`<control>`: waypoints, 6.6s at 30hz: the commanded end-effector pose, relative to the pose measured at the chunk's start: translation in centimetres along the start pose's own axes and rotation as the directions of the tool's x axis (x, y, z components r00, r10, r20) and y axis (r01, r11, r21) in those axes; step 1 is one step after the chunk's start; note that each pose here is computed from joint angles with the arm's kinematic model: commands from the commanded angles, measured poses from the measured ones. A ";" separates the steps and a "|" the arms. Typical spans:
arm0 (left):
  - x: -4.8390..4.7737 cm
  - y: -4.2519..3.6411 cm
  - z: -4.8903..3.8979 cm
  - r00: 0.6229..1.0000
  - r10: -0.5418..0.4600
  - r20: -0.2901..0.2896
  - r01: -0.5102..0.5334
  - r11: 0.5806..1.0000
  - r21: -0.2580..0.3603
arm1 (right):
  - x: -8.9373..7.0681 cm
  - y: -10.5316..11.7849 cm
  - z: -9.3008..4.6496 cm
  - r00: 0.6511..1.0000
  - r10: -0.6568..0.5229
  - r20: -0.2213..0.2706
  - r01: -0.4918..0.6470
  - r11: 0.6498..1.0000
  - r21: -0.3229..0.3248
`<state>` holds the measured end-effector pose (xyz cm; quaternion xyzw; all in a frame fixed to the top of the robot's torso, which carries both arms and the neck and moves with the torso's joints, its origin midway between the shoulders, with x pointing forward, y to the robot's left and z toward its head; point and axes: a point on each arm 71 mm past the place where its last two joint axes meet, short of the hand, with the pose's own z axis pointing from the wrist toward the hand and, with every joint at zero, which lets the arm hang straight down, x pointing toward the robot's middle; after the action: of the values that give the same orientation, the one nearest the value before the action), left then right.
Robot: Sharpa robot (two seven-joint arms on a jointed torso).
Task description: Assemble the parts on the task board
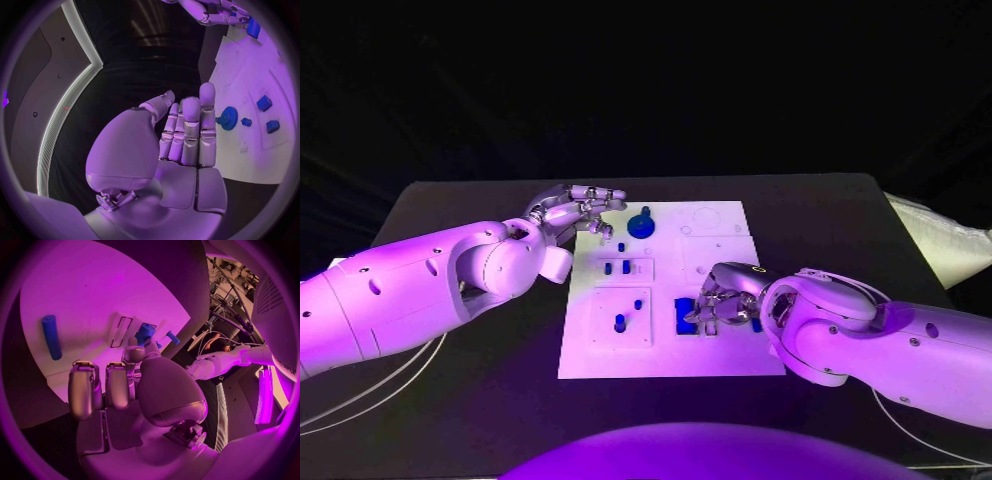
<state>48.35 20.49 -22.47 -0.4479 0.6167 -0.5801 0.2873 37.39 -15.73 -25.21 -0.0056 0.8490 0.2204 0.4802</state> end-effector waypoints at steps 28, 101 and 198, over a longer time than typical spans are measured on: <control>0.11 0.02 -0.10 1.000 -0.005 -0.012 0.005 1.000 0.009 | -3.9 -6.7 -4.4 0.991 0.010 0.131 -0.022 0.995 0.097; -0.20 0.14 -0.29 1.000 -0.004 -0.005 0.004 1.000 0.007 | 0.3 -6.1 -2.4 0.962 -0.271 -0.019 0.272 0.953 0.135; -0.02 0.31 -0.27 1.000 -0.008 -0.016 0.008 1.000 -0.008 | 0.9 -2.3 -1.1 0.999 0.051 0.004 -0.051 0.994 0.093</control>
<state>48.12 20.86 -22.82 -0.4515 0.6191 -0.5758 0.2852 36.72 -18.26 -26.28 0.0446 0.8553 0.1889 0.4804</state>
